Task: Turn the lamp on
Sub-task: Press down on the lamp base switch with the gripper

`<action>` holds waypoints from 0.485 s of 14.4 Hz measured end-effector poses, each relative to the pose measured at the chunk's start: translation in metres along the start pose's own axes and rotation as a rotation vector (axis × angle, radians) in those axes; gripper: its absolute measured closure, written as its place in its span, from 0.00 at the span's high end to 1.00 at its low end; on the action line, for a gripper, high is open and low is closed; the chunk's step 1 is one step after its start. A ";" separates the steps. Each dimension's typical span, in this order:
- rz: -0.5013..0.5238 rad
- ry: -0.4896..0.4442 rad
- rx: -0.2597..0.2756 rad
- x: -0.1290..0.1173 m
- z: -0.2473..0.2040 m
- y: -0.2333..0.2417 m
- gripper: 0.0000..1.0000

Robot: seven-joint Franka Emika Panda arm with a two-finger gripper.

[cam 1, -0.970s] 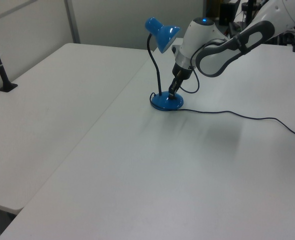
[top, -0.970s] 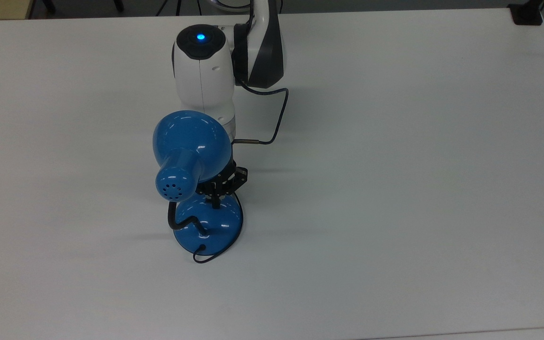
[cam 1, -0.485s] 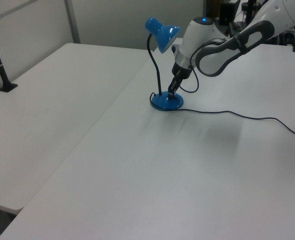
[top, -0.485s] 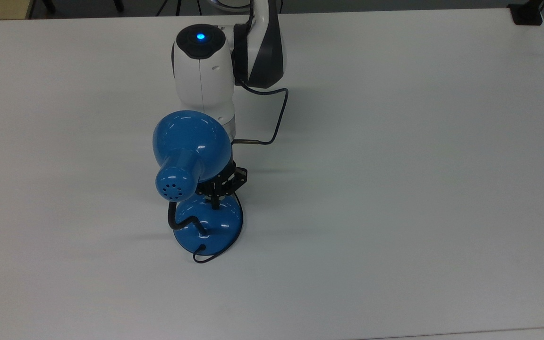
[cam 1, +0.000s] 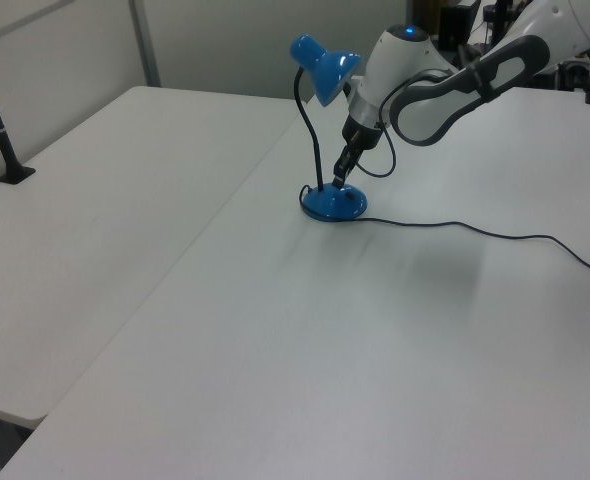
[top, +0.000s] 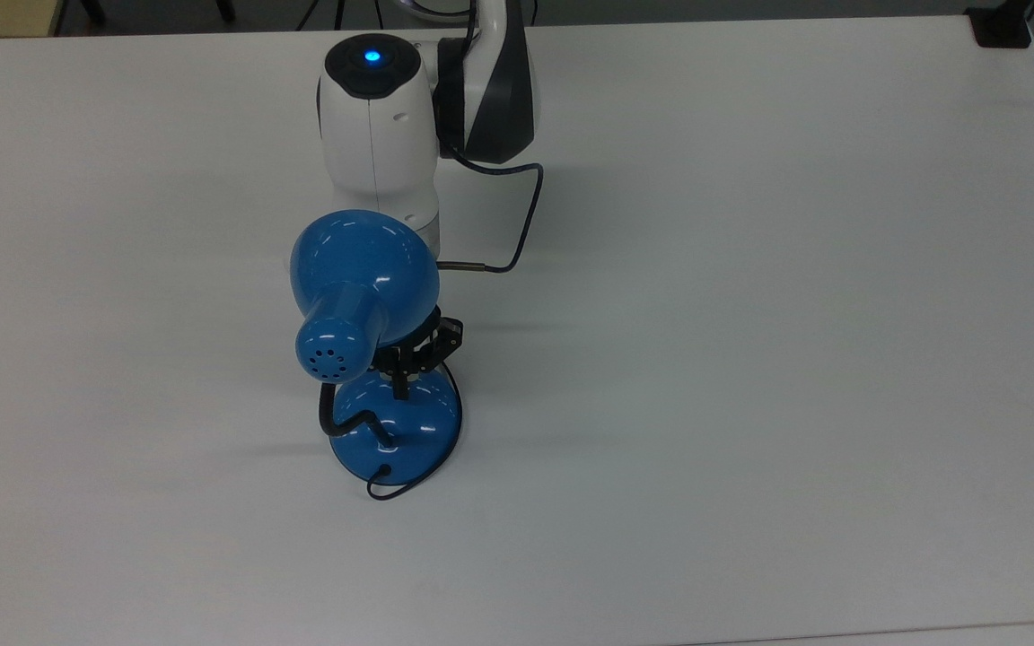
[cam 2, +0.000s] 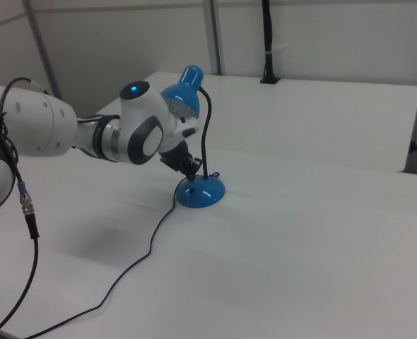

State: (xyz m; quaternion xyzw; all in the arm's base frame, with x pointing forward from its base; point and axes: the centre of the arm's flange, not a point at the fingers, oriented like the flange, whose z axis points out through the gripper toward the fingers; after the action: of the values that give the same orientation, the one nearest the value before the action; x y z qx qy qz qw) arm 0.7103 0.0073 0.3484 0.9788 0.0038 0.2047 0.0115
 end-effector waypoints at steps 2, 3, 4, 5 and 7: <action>-0.006 -0.006 -0.006 -0.001 0.001 0.002 0.01; -0.010 -0.014 -0.008 -0.002 0.002 0.003 0.01; -0.015 -0.024 -0.010 -0.003 0.003 0.003 0.01; -0.021 -0.034 -0.010 -0.004 0.004 0.004 0.01; -0.024 -0.046 -0.011 -0.006 0.005 0.004 0.01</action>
State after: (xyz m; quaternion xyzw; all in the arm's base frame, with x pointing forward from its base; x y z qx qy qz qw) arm 0.7068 0.0030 0.3414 0.9830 0.0142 0.1820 0.0194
